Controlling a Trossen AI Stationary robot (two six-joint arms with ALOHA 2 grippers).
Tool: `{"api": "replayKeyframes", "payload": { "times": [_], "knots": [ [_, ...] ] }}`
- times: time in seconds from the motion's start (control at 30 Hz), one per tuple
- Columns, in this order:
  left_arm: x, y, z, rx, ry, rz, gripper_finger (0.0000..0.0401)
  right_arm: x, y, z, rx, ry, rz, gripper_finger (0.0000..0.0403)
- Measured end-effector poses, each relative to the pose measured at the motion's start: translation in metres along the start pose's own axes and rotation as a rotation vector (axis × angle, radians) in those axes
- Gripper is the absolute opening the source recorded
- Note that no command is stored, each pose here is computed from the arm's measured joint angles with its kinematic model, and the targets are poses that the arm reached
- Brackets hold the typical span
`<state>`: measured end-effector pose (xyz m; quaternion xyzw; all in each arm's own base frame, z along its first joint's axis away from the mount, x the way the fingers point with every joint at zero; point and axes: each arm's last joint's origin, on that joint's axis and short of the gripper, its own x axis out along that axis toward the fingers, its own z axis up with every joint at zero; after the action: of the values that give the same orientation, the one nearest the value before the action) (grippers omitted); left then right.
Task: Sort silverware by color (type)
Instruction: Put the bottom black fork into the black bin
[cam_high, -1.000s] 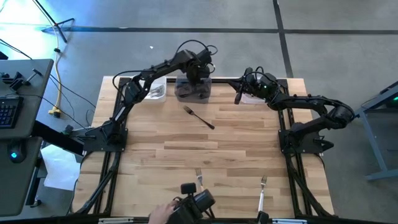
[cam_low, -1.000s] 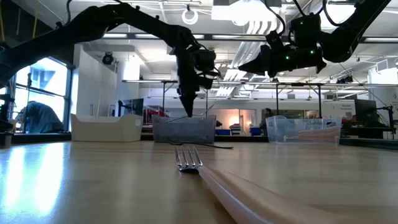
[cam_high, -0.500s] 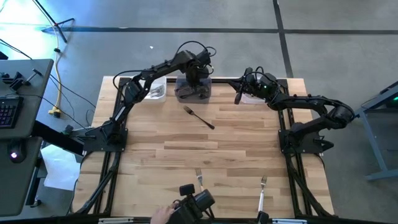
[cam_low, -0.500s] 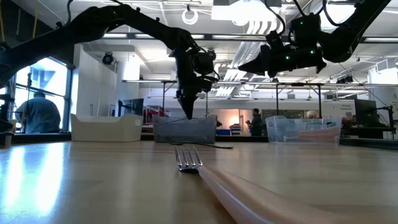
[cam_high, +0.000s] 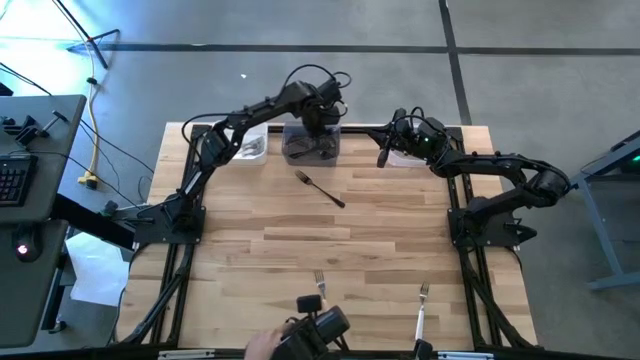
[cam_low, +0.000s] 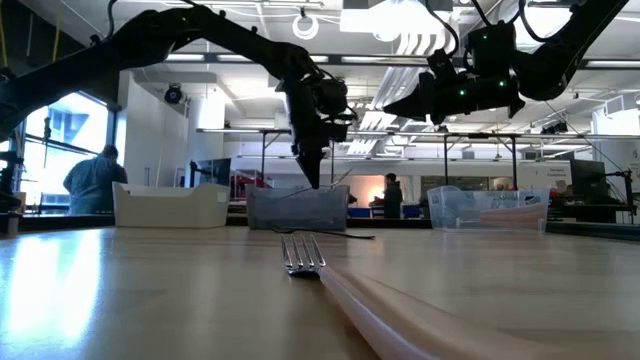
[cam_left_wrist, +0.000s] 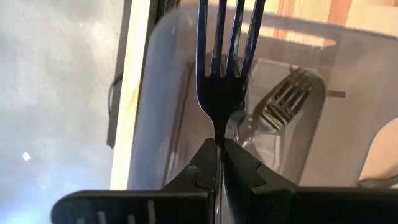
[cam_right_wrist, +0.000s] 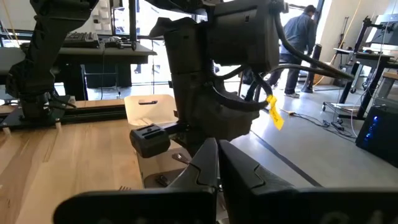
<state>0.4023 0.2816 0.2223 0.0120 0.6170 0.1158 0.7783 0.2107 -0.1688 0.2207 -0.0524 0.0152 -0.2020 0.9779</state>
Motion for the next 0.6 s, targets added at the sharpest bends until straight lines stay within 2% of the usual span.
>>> {"api": "replayKeyframes", "payload": {
  "times": [0.2, 0.4, 0.6],
  "knots": [
    [-0.0002, -0.0033, 0.0040, 0.092, -0.021, 0.008, 0.0001, 0.0000, 0.0000, 0.0000, -0.002, 0.000, 0.000, 0.0000],
    [-0.0003, -0.0051, 0.0043, 0.284, 0.002, 0.034, 0.0001, 0.0000, 0.0000, 0.0000, -0.003, 0.000, 0.000, 0.0000],
    [-0.0002, -0.0034, 0.0025, 0.426, 0.019, 0.037, 0.0001, 0.0000, 0.0001, -0.0007, -0.019, 0.008, 0.001, 0.0000]
  ]
}}
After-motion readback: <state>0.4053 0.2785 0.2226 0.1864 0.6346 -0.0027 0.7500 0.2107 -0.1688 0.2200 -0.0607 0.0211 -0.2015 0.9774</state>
